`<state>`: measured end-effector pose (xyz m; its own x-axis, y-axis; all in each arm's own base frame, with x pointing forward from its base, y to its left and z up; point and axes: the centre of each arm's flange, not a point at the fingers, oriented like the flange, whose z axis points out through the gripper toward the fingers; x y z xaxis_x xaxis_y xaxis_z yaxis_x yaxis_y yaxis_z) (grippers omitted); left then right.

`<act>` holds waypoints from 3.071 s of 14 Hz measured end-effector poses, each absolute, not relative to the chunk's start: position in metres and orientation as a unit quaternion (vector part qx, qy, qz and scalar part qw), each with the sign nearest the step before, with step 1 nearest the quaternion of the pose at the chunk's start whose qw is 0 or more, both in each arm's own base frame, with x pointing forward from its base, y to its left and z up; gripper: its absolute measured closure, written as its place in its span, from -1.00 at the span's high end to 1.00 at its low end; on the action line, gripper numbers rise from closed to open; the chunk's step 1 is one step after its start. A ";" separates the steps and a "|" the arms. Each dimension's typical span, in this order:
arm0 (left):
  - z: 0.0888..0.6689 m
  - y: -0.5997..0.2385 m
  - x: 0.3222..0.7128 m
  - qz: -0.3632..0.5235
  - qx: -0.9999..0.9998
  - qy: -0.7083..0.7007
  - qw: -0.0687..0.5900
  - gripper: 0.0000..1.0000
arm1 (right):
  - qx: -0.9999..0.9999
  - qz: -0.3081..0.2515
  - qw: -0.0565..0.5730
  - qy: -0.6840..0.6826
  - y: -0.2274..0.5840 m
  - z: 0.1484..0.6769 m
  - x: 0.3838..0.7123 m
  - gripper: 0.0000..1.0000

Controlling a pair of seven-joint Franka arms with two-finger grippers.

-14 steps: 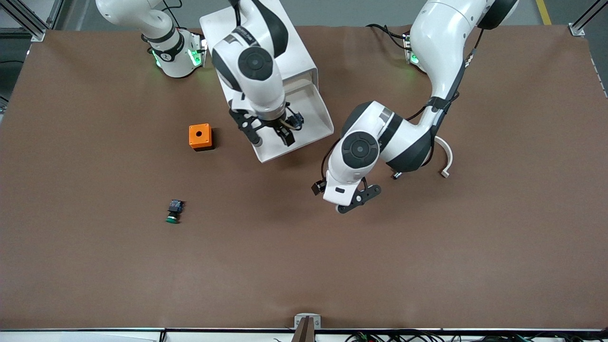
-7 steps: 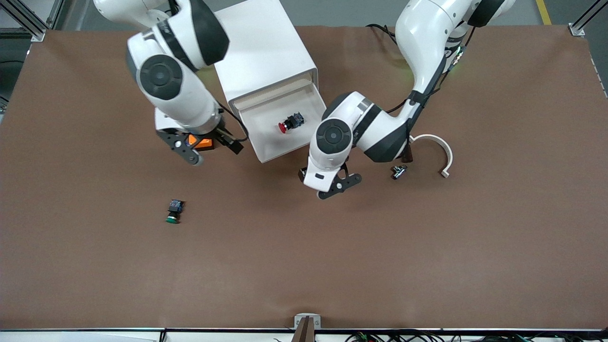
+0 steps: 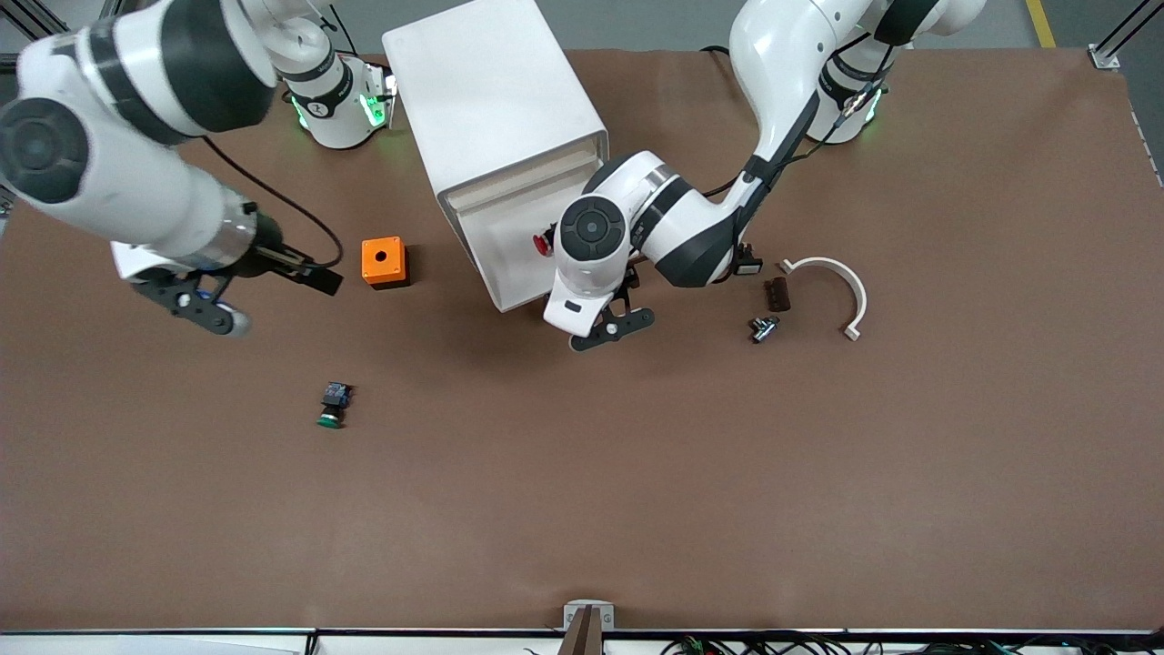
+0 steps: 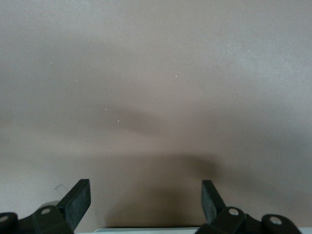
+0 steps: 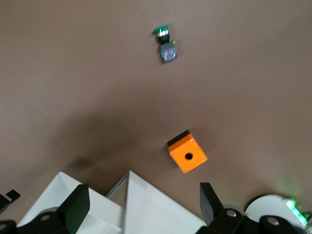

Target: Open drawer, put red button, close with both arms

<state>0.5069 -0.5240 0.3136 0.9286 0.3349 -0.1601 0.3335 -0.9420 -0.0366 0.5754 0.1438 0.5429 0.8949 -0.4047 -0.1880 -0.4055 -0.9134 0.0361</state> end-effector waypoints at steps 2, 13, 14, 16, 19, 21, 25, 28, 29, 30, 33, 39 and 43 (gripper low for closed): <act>0.308 -0.528 0.502 0.085 -0.982 -0.166 0.008 1.00 | -0.981 0.093 -0.014 0.170 0.109 0.551 0.581 1.00; 0.300 -0.580 0.442 0.129 -0.982 -0.139 -0.011 1.00 | -0.997 0.078 -0.010 0.027 0.020 0.575 0.591 1.00; 0.300 -0.585 0.435 0.136 -0.981 -0.137 -0.015 1.00 | -0.997 0.069 -0.011 0.026 0.016 0.583 0.592 1.00; 0.300 -0.592 0.426 0.144 -0.980 -0.134 -0.019 1.00 | -0.998 0.059 -0.012 0.033 0.004 0.594 0.593 1.00; 0.300 -0.597 0.418 0.149 -0.980 -0.130 -0.020 1.00 | -0.997 0.064 -0.011 0.045 -0.018 0.597 0.591 1.00; 0.300 -0.600 0.413 0.166 -0.976 -0.136 -0.028 1.00 | -0.997 0.061 -0.011 0.045 -0.019 0.603 0.590 1.00; 0.299 -0.605 0.405 0.189 -0.971 -0.143 -0.038 1.00 | -0.994 0.089 -0.008 0.055 -0.029 0.624 0.575 1.00; 0.297 -0.611 0.396 0.195 -0.970 -0.139 -0.037 1.00 | -0.994 0.091 -0.006 0.063 -0.038 0.644 0.564 1.00; 0.296 -0.612 0.393 0.196 -0.970 -0.137 -0.036 1.00 | -0.994 0.089 -0.005 0.061 -0.036 0.649 0.561 1.00; 0.295 -0.614 0.390 0.198 -0.970 -0.136 -0.036 1.00 | -0.994 0.088 -0.005 0.058 -0.033 0.653 0.558 1.00; 0.292 -0.616 0.384 0.212 -0.966 -0.140 -0.039 1.00 | -0.994 0.099 -0.005 0.051 -0.026 0.649 0.556 1.00; 0.290 -0.615 0.385 0.229 -0.960 -0.152 -0.046 1.00 | -0.994 0.098 -0.001 0.049 -0.024 0.637 0.527 1.00; 0.290 -0.614 0.385 0.229 -0.960 -0.152 -0.046 1.00 | -0.998 0.048 0.004 0.048 -0.025 0.645 0.502 1.00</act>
